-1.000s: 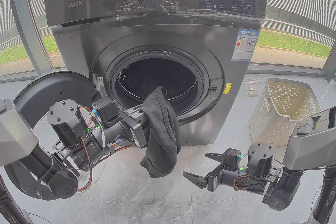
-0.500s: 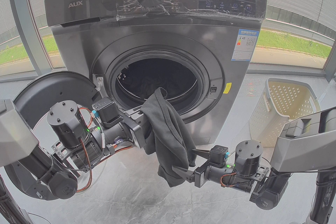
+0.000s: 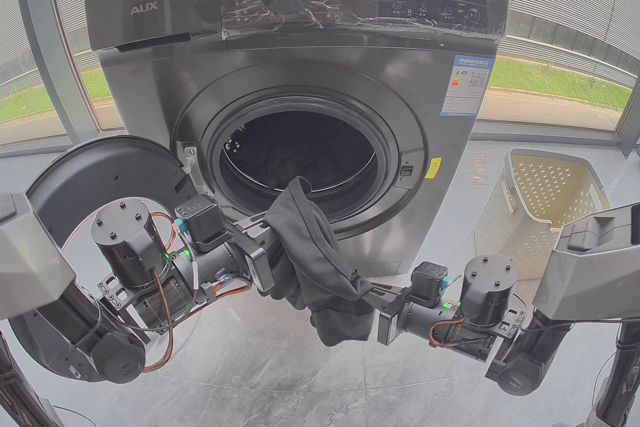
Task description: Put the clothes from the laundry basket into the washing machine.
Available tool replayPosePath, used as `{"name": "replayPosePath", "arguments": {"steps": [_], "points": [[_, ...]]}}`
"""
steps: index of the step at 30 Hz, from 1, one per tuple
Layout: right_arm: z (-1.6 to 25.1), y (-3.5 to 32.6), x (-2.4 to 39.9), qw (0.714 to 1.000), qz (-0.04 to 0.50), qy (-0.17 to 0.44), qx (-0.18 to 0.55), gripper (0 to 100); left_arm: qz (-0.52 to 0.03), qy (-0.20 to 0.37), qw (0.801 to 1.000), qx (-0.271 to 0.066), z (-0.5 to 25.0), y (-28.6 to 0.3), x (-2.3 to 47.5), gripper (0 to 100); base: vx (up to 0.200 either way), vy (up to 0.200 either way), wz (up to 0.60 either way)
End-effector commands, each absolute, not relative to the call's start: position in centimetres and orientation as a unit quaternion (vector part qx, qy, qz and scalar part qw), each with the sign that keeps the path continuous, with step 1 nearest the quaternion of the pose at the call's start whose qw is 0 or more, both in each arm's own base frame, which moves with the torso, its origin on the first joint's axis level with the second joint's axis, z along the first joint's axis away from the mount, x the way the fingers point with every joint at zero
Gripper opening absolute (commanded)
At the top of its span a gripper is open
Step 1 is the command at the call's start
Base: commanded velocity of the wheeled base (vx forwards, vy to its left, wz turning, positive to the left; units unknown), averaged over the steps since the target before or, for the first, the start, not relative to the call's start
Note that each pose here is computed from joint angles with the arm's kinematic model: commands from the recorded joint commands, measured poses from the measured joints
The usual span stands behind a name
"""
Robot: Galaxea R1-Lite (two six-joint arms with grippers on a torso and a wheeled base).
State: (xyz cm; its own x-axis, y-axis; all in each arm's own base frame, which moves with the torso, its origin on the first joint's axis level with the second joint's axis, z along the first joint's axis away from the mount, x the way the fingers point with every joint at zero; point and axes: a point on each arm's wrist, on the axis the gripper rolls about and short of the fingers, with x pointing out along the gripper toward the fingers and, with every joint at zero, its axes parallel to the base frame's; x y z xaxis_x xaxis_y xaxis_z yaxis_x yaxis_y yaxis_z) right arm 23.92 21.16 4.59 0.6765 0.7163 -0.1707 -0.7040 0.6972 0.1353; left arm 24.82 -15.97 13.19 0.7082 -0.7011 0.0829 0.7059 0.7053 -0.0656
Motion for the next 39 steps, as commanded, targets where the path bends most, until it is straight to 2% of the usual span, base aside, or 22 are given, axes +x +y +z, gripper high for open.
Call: {"name": "replayPosePath", "arguments": {"steps": [1,6,10,19,29,39], "points": [[7.6,19.2,23.1,0.931,0.355,0.071,0.041,0,-0.376,-0.014,0.925,-0.043,12.7,-15.5,24.6,0,0.000,0.000,0.00],[9.8,17.5,23.2,0.940,0.335,0.039,0.051,0,-0.376,-0.012,0.926,-0.043,12.9,-15.0,23.7,0,0.000,0.000,0.00],[11.8,16.7,22.9,0.942,0.329,0.005,0.062,0,-0.377,-0.008,0.926,-0.029,12.9,-14.1,22.2,0,0.000,0.000,0.00],[13.5,16.6,22.2,0.937,0.344,-0.025,0.066,0,-0.388,-0.025,0.921,-0.027,14.3,-12.4,18.9,0,0.000,0.000,0.00],[14.0,15.9,21.1,0.934,0.350,-0.030,0.069,0,-0.379,-0.027,0.925,-0.013,14.1,-11.9,18.6,0,0.000,0.000,0.00],[14.2,16.8,21.1,0.930,0.358,-0.035,0.074,0,-0.380,-0.017,0.925,-0.003,13.6,-11.8,18.4,0,0.000,0.000,0.00]]}}
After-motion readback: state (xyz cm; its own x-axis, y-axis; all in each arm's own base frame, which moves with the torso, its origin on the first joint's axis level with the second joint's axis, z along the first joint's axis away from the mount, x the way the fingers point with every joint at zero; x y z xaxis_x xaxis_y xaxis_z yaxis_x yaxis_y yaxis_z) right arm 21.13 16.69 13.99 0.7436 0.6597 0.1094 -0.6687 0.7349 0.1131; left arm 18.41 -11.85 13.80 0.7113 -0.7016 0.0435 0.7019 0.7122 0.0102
